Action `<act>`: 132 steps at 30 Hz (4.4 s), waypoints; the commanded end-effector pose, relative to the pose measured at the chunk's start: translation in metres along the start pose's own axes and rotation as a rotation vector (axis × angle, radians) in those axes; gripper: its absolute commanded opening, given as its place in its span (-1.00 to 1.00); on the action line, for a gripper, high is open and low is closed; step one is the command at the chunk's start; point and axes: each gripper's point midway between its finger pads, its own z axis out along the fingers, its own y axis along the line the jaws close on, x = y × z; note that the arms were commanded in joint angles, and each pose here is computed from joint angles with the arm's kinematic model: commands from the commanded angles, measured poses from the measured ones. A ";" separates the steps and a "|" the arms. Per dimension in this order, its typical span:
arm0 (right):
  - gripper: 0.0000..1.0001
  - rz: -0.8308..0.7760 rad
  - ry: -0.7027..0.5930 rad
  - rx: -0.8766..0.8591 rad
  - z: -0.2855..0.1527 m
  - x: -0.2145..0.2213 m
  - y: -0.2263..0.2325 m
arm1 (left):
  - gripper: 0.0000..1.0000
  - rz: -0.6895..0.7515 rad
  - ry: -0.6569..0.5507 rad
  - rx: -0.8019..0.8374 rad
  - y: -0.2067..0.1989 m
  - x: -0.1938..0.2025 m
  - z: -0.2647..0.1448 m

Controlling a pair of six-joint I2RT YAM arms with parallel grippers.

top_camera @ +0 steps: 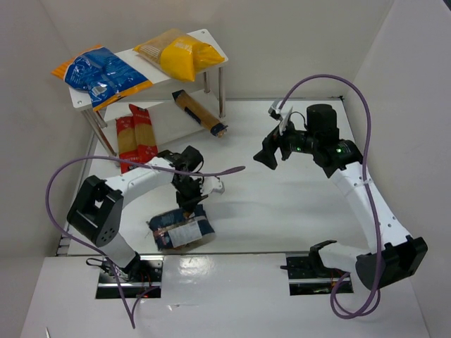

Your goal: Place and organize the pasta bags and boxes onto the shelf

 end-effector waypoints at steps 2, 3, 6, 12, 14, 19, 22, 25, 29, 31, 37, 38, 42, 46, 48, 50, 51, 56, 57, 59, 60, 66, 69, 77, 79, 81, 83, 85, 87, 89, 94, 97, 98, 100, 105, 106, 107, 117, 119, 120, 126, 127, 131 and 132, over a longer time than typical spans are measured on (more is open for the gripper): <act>1.00 -0.024 -0.055 0.061 -0.015 -0.012 -0.007 | -1.00 0.076 -0.193 -0.159 0.028 -0.061 -0.035; 1.00 -0.021 -0.055 0.069 -0.017 -0.011 -0.010 | -1.00 0.068 -0.205 -0.166 0.032 -0.066 -0.035; 1.00 -0.023 -0.065 0.070 -0.020 -0.013 -0.010 | -1.00 0.073 -0.203 -0.213 0.045 -0.072 -0.037; 1.00 -0.008 -0.070 0.091 -0.026 -0.008 -0.018 | -1.00 0.045 -0.179 -0.230 0.062 -0.072 -0.019; 1.00 -0.008 -0.070 0.091 -0.026 -0.008 -0.018 | -1.00 0.036 -0.193 -0.225 0.063 -0.077 -0.018; 1.00 -0.014 -0.077 0.093 -0.029 -0.009 -0.016 | -1.00 0.016 -0.301 -0.279 0.059 -0.096 -0.045; 1.00 -0.011 -0.072 0.101 -0.029 -0.004 -0.016 | -1.00 -0.007 -0.346 -0.367 0.063 -0.098 -0.064; 1.00 -0.002 -0.073 0.101 -0.027 -0.002 -0.016 | -1.00 -0.019 -0.378 -0.449 0.068 -0.096 -0.075; 1.00 -0.009 -0.080 0.104 -0.027 -0.004 -0.017 | -1.00 -0.056 -0.357 -0.469 0.074 -0.089 -0.066; 1.00 -0.003 -0.074 0.101 -0.026 -0.001 -0.017 | -1.00 -0.062 -0.368 -0.473 0.075 -0.091 -0.067; 1.00 -0.008 -0.077 0.112 -0.028 0.002 -0.016 | -1.00 -0.069 -0.409 -0.469 0.070 -0.097 -0.074; 1.00 -0.008 -0.077 0.112 -0.028 0.002 -0.016 | -1.00 -0.061 -0.425 -0.463 0.067 -0.099 -0.078; 1.00 -0.009 -0.078 0.112 -0.026 0.003 -0.017 | -1.00 -0.070 -0.451 -0.462 0.063 -0.102 -0.084; 1.00 -0.009 -0.078 0.112 -0.026 0.003 -0.017 | -1.00 -0.062 -0.495 -0.474 0.057 -0.109 -0.099; 1.00 -0.009 -0.078 0.112 -0.026 0.003 -0.017 | -1.00 -0.058 -0.512 -0.431 0.047 -0.113 -0.102; 1.00 0.000 -0.078 0.112 -0.026 0.003 -0.017 | -1.00 -0.061 -0.534 -0.424 0.047 -0.113 -0.110; 1.00 0.001 -0.078 0.112 -0.026 0.003 -0.017 | -1.00 -0.054 -0.554 -0.389 0.043 -0.116 -0.113; 1.00 0.010 -0.071 0.118 -0.024 0.008 -0.021 | -1.00 -0.044 -0.589 -0.356 0.035 -0.119 -0.122; 1.00 0.010 -0.071 0.118 -0.024 0.008 -0.021 | -1.00 -0.040 -0.597 -0.361 0.034 -0.119 -0.125; 1.00 0.010 -0.071 0.118 -0.024 0.008 -0.021 | -1.00 -0.034 -0.606 -0.368 0.031 -0.121 -0.132; 1.00 0.009 -0.074 0.110 -0.024 0.007 -0.020 | -1.00 -0.039 -0.615 -0.369 0.031 -0.123 -0.135; 1.00 0.009 -0.074 0.110 -0.023 0.009 -0.020 | -1.00 -0.037 -0.664 -0.421 0.028 -0.122 -0.159; 1.00 0.009 -0.074 0.110 -0.023 0.009 -0.020 | -1.00 -0.057 -0.688 -0.450 0.029 -0.122 -0.172; 1.00 0.015 -0.070 0.098 -0.021 0.013 -0.018 | -1.00 -0.077 -0.735 -0.538 0.033 -0.121 -0.201; 1.00 0.015 -0.070 0.098 -0.021 0.013 -0.018 | -1.00 -0.102 -0.743 -0.572 0.039 -0.121 -0.206; 1.00 0.015 -0.070 0.098 -0.021 0.013 -0.018 | -1.00 -0.124 -0.756 -0.611 0.045 -0.118 -0.212; 1.00 0.006 -0.070 0.099 -0.021 0.013 -0.019 | -1.00 -0.161 -0.772 -0.658 0.052 -0.115 -0.215; 1.00 0.006 -0.067 0.107 -0.020 0.015 -0.020 | -1.00 -0.188 -0.792 -0.693 0.055 -0.115 -0.223; 1.00 0.012 -0.060 0.105 -0.018 0.017 -0.022 | -1.00 -0.222 -0.796 -0.730 0.062 -0.111 -0.228; 1.00 0.012 -0.060 0.105 -0.018 0.017 -0.022 | -1.00 -0.236 -0.837 -0.780 0.062 -0.109 -0.245; 1.00 0.024 -0.044 0.109 -0.015 0.024 -0.024 | -1.00 -0.252 -0.905 -0.833 0.055 -0.107 -0.282; 1.00 0.024 -0.044 0.109 -0.015 0.024 -0.024 | -1.00 -0.239 -0.941 -0.861 0.045 -0.109 -0.305; 1.00 0.024 -0.044 0.109 -0.015 0.024 -0.024 | -1.00 -0.228 -0.966 -0.873 0.042 -0.113 -0.317; 1.00 0.034 -0.033 0.124 -0.014 0.027 -0.029 | -1.00 -0.230 -0.970 -0.885 0.039 -0.113 -0.325; 1.00 0.045 -0.010 0.116 -0.009 0.036 -0.032 | -1.00 -0.228 -1.015 -0.944 0.033 -0.115 -0.356; 1.00 0.045 -0.007 0.124 -0.009 0.037 -0.033 | -1.00 -0.213 -1.028 -0.957 0.030 -0.117 -0.365; 1.00 0.052 0.002 0.121 -0.006 0.040 -0.035 | -1.00 -0.217 -1.040 -0.980 0.027 -0.115 -0.373; 1.00 0.069 0.036 0.119 0.002 0.051 -0.041 | -1.00 -0.241 -1.085 -1.073 0.022 -0.113 -0.415; 1.00 0.069 0.036 0.119 0.002 0.051 -0.041 | -1.00 -0.238 -1.072 -1.053 0.024 -0.114 -0.407; 1.00 0.069 0.036 0.119 0.002 0.051 -0.041 | -1.00 -0.238 -1.060 -1.038 0.026 -0.114 -0.400; 1.00 0.069 0.036 0.119 0.002 0.051 -0.041 | -1.00 -0.251 -0.963 -0.964 0.046 -0.103 -0.337; 1.00 0.069 0.036 0.119 0.002 0.051 -0.041 | -1.00 -0.248 -0.970 -0.968 0.050 -0.105 -0.334; 1.00 0.060 0.036 0.119 0.002 0.051 -0.041 | -1.00 -0.270 -0.938 -0.996 0.067 -0.097 -0.311; 1.00 0.066 0.043 0.116 0.004 0.053 -0.042 | -1.00 -0.279 -0.927 -0.999 0.076 -0.096 -0.301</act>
